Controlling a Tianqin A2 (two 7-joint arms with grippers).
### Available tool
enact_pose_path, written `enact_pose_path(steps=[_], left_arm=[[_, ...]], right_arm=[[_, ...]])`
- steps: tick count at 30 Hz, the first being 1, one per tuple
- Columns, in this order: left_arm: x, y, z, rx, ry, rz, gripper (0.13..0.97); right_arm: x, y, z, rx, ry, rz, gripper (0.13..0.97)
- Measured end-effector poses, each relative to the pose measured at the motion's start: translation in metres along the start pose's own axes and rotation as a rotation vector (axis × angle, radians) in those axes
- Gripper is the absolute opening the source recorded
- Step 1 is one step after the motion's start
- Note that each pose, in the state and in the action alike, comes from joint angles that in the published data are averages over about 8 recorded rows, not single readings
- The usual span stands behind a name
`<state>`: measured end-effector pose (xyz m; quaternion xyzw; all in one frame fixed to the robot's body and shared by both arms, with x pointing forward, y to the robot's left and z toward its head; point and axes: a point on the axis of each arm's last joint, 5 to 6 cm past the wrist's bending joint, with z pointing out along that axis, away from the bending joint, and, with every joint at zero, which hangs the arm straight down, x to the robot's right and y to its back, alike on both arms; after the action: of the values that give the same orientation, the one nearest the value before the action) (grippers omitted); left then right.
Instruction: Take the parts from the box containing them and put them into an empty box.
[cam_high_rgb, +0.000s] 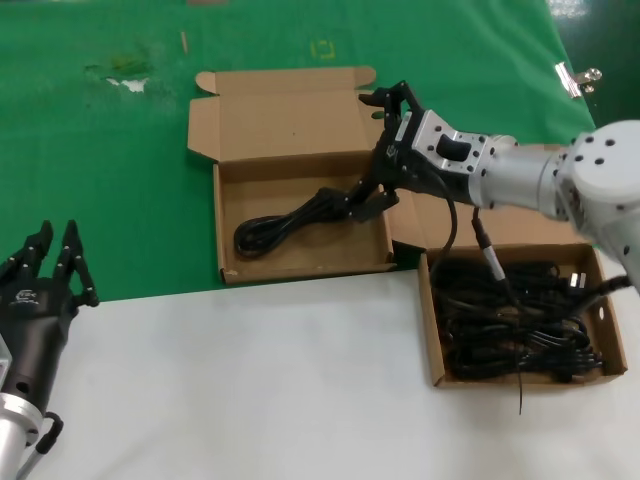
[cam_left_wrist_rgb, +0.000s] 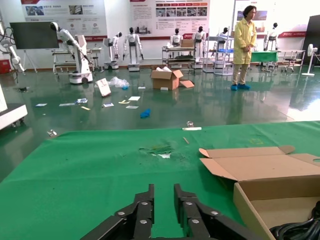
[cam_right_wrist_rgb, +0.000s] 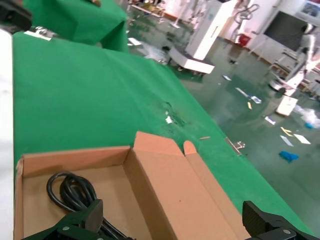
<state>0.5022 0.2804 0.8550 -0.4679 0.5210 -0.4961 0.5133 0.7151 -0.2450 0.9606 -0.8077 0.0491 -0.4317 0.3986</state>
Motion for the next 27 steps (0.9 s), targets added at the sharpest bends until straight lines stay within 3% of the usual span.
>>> enact_pose_path(steps=[13, 27], left_arm=[[0.0000, 0.0000, 0.000, 0.000, 0.000, 0.000, 0.356], [0.0000, 0.0000, 0.000, 0.000, 0.000, 0.000, 0.683]], right_arm=[[-0.041, 0.011, -0.006, 0.042, 0.115, 0.139, 0.966], [-0.083, 0.023, -0.025, 0.067, 0.252, 0.301, 0.966]])
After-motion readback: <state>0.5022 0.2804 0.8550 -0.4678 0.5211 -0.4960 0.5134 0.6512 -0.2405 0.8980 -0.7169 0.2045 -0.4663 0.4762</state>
